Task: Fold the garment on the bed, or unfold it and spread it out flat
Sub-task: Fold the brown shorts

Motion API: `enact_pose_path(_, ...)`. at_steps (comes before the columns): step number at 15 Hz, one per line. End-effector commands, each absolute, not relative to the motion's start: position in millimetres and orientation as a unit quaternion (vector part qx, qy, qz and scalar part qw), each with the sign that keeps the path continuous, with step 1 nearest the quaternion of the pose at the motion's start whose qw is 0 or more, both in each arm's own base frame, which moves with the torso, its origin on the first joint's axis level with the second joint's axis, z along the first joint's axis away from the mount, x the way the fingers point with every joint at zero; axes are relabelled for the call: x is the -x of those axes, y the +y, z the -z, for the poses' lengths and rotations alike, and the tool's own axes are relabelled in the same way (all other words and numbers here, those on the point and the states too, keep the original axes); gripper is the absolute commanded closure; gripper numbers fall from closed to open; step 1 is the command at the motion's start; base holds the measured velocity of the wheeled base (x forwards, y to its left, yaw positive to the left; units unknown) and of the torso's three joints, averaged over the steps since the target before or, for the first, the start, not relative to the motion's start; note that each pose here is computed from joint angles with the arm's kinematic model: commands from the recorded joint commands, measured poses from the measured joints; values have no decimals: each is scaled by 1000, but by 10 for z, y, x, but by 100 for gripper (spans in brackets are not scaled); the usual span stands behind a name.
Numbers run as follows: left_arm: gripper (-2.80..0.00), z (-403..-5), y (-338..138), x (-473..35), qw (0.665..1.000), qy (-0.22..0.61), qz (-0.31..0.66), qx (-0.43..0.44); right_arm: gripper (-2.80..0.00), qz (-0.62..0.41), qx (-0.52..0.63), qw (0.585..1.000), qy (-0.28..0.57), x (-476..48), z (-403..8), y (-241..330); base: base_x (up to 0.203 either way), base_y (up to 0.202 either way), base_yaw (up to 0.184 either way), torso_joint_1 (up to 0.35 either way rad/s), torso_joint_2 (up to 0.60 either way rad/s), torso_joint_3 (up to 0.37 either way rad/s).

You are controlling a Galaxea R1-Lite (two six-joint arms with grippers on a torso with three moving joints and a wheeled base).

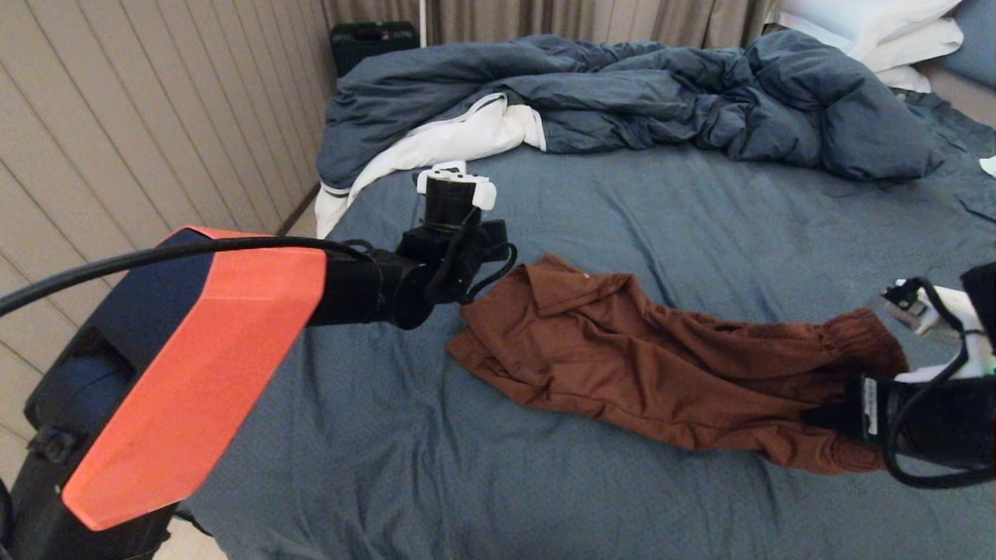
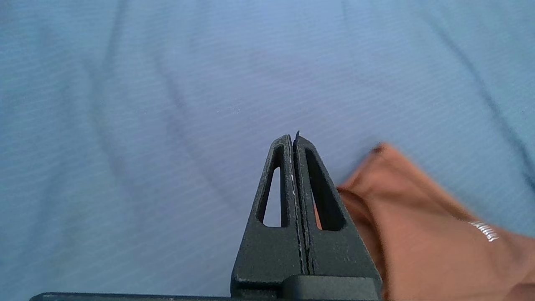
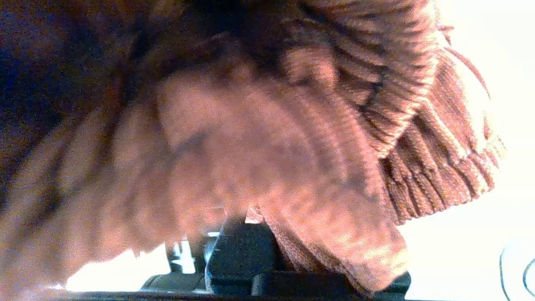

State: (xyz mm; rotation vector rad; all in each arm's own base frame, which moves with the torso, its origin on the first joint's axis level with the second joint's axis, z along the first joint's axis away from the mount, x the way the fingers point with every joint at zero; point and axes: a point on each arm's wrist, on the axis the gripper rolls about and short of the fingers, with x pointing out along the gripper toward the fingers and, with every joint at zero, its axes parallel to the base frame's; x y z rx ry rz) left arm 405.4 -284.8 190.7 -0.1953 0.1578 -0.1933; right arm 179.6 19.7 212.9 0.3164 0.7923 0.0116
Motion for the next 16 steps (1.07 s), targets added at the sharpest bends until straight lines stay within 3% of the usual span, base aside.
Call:
enact_pose_path(1, 0, -2084, -2565, -3899, 987, 89, 83, 102, 0, -47, -154, 930, 331, -1712, -2436, 291, 0, 0, 0, 0, 0, 0)
enact_pose_path(6, 0, -2269, -2140, -3395, 980, 123, 97, 124, 0, -68, -158, 942, 288, -1253, -3010, 243, 0, 0, 0, 0, 0, 0)
enact_pose_path(8, 0, -2321, -2086, -3310, 979, 122, 99, 128, 0, -68, -155, 939, 301, -1118, -3041, 222, 0, 0, 0, 0, 0, 0)
enact_pose_path(12, 0, -2239, -2015, -3202, 977, 141, 96, 127, 0, -68, -151, 934, 317, -1224, -2988, 250, 0, 0, 0, 0, 0, 0)
enact_pose_path(16, 0, -1990, -1838, -2928, 973, 174, 92, 117, 0, -84, -141, 916, 366, -1727, -2897, 412, 0, 0, 0, 0, 0, 0)
